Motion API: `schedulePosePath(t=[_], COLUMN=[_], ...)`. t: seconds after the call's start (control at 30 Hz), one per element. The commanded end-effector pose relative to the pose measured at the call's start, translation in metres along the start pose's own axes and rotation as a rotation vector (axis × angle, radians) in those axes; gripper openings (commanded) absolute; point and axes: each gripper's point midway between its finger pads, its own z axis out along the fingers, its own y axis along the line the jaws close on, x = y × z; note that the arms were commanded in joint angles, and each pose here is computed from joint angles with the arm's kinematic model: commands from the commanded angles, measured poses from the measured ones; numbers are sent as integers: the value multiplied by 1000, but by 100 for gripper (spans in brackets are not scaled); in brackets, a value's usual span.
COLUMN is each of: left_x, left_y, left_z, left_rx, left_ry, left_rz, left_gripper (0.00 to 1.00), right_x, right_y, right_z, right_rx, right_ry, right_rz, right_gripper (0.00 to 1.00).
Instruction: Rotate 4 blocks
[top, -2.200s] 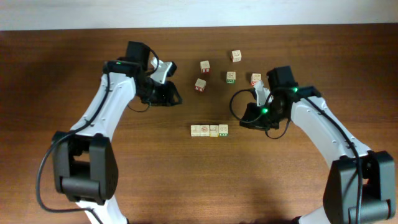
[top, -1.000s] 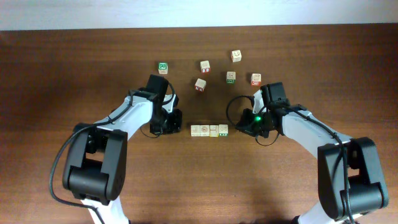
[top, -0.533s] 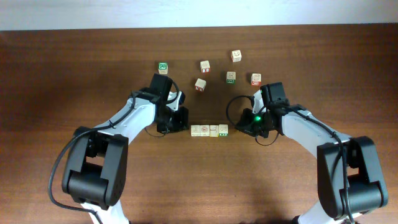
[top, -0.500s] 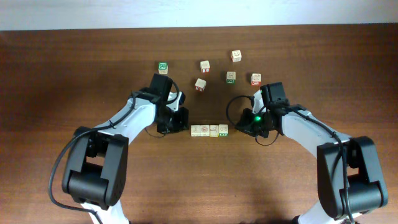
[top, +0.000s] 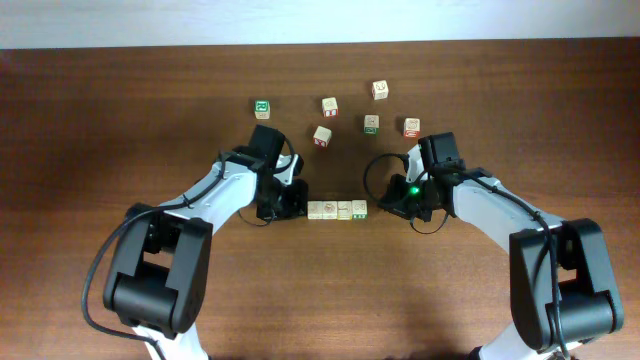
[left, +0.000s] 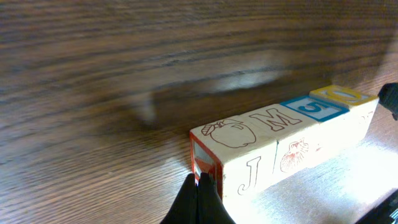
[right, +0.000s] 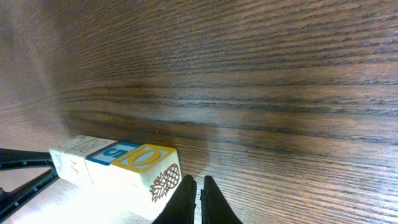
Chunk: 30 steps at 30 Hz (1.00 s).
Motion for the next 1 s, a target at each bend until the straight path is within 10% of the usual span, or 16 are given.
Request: schedulePosePath(t=[0.0,0.97], left_x=[0,-5], left_y=[-6,-8], left_z=[-5,-6], left_rx=[7,14], left_ry=[-18,-38], left_rz=[17,32], left_gripper=[0,0], right_x=[6,7], right_y=[-1,1], right_z=[4,6], right_rx=[0,4], right_ry=[18,18], right_rz=[-1,-13], right_gripper=[7,8])
